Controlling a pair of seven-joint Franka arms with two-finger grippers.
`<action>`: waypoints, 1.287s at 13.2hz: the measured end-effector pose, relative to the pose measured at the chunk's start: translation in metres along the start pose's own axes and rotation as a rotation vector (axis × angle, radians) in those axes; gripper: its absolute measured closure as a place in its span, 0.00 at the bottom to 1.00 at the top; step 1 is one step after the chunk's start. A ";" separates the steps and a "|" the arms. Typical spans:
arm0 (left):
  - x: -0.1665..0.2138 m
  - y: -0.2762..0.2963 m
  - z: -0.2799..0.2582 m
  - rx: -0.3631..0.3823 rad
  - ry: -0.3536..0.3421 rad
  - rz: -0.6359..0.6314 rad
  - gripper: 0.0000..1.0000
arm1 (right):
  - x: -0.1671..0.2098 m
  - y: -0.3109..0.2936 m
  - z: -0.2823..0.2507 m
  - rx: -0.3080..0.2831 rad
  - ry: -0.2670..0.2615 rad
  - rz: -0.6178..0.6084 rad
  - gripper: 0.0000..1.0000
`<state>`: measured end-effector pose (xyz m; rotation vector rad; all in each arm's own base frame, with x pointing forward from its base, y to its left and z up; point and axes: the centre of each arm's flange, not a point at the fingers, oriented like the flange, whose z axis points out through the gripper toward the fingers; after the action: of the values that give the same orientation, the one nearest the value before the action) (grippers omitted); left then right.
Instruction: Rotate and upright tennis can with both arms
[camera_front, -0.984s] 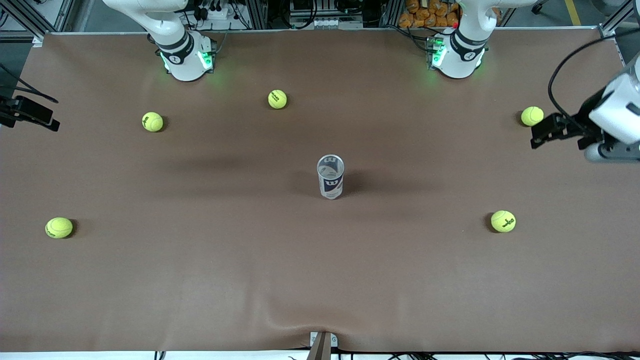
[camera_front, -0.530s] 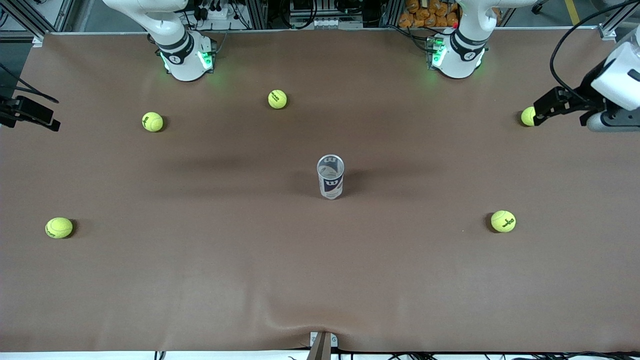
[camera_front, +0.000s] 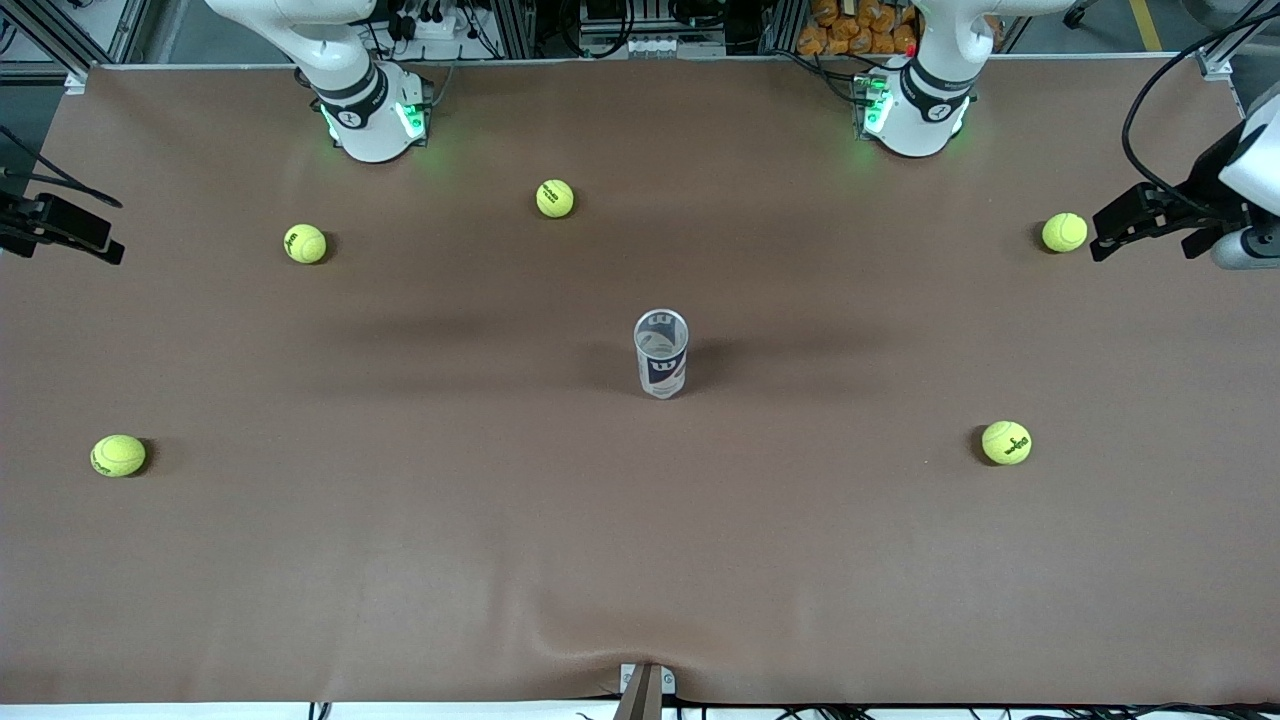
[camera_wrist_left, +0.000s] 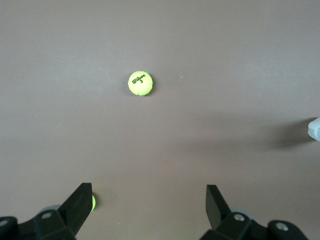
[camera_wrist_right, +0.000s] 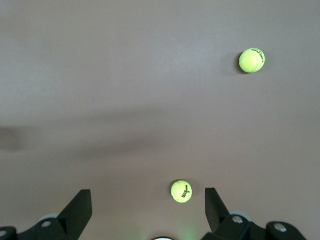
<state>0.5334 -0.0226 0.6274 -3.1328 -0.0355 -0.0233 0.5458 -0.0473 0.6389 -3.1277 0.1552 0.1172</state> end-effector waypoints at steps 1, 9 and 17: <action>0.000 0.000 0.000 0.000 0.001 0.001 0.00 | 0.000 0.000 0.000 0.000 0.000 0.000 0.00; -0.001 -0.012 -0.007 -0.003 0.018 -0.021 0.00 | 0.000 -0.001 0.000 0.000 0.000 -0.001 0.00; -0.001 -0.015 -0.008 -0.004 0.019 -0.019 0.00 | 0.000 -0.001 0.000 0.000 0.000 -0.002 0.00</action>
<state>0.5317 -0.0073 0.6354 -3.1363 -0.0658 -0.0535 0.5463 -0.0464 0.6384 -3.1280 0.1522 0.1169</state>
